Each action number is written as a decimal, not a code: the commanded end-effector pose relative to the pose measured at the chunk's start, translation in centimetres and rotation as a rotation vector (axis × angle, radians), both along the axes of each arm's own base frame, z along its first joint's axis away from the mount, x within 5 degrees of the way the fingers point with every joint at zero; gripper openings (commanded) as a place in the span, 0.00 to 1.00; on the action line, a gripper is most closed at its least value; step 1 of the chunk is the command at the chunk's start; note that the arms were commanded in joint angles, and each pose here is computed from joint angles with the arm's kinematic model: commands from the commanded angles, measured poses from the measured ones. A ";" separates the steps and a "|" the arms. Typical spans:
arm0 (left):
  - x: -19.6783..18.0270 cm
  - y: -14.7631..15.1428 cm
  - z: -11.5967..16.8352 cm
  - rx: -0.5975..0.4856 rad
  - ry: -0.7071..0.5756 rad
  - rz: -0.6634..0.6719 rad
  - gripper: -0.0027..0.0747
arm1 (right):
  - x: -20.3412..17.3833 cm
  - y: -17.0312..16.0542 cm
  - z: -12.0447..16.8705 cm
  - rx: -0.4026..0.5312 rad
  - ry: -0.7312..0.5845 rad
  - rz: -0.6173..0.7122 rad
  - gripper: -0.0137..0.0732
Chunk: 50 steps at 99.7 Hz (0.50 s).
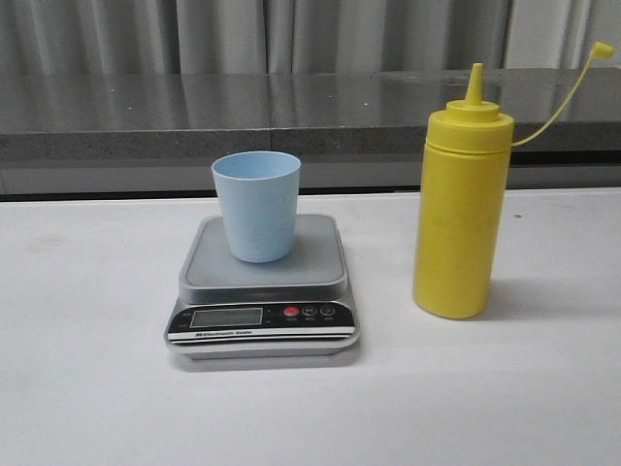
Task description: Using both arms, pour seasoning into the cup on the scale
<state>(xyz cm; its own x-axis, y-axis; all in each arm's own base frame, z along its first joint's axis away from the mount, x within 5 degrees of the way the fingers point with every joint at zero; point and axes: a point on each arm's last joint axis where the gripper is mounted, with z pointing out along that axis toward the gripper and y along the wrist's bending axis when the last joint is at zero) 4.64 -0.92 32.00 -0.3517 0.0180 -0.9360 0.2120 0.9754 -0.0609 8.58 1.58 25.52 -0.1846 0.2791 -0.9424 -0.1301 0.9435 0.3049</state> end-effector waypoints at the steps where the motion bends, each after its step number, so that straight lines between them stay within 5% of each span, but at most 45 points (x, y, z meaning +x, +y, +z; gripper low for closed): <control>1: 0.1 -0.1 1.3 -0.038 -0.078 0.000 0.02 | -0.3 -0.1 1.3 -0.003 -0.079 -0.004 0.08; 50: 0.1 -0.1 1.3 -0.038 -0.078 0.000 0.02 | -2.1 -0.4 1.5 0.006 -0.127 -0.004 0.08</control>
